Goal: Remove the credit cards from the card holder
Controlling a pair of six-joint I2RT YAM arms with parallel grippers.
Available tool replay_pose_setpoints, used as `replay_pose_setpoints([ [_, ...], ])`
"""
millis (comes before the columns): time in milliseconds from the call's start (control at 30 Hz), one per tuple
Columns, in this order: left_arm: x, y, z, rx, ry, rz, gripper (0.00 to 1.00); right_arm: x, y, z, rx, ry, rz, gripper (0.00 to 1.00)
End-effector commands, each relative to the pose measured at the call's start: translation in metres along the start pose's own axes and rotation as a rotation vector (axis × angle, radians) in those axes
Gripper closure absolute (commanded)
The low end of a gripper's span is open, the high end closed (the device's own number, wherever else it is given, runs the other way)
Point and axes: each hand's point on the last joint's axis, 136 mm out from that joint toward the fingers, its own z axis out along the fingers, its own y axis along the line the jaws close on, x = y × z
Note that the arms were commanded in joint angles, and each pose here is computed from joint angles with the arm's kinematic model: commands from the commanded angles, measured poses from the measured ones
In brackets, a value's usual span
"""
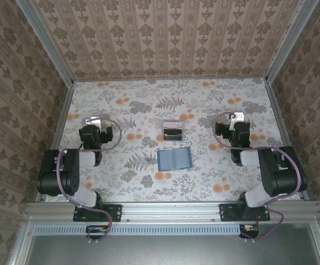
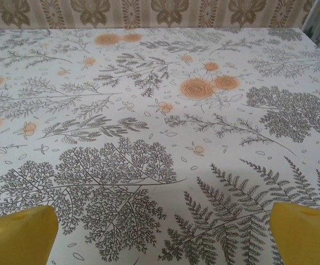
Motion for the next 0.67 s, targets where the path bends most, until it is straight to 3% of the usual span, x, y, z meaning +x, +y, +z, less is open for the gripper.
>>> replay_pose_setpoints([
  [0, -0.0257, -0.0049, -0.0013, 0.035, -0.118, 0.0, 0.0, -0.0073, 0.0031, -0.0003, -0.025, -0.036, 0.02, 0.0],
  [633, -0.0251, -0.0067, -0.002, 0.035, -0.113, 0.005, 0.0, -0.0061, 0.0033, -0.0045, -0.03, -0.053, 0.019, 0.0],
])
